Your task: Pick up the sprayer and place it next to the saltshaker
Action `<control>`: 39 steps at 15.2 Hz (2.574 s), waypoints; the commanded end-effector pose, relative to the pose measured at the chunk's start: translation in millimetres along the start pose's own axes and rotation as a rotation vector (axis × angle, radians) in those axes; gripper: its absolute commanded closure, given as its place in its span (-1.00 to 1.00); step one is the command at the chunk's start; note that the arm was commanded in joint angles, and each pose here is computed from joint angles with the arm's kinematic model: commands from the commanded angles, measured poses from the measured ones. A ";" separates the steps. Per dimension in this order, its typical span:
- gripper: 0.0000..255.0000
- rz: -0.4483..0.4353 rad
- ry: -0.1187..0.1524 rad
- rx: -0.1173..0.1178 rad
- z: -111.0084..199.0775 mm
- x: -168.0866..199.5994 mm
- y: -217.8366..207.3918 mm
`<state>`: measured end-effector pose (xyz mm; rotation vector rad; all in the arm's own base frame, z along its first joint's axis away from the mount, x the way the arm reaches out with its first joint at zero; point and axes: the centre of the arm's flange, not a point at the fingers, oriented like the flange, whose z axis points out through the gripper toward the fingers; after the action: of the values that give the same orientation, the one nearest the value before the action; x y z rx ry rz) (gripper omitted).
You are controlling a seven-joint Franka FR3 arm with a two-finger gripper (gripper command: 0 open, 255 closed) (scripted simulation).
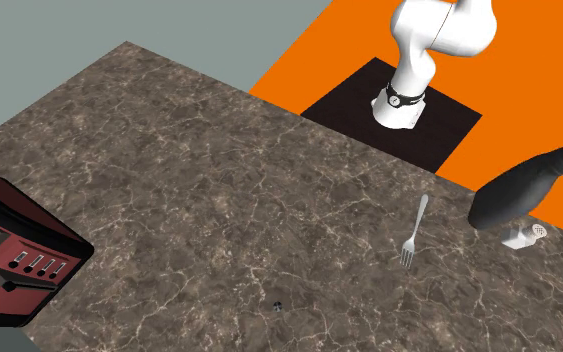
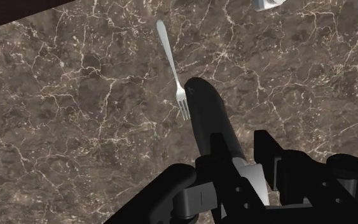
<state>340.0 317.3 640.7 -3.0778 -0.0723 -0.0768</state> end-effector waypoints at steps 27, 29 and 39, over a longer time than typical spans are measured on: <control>1.00 0.001 0.000 0.000 93.6 -138.4 -267.1; 1.00 0.001 0.000 0.000 104.1 -138.9 -266.5; 1.00 0.001 0.000 0.000 156.8 -141.6 -263.3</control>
<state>192.7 583.2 498.7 -3.0781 -0.0704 -0.0764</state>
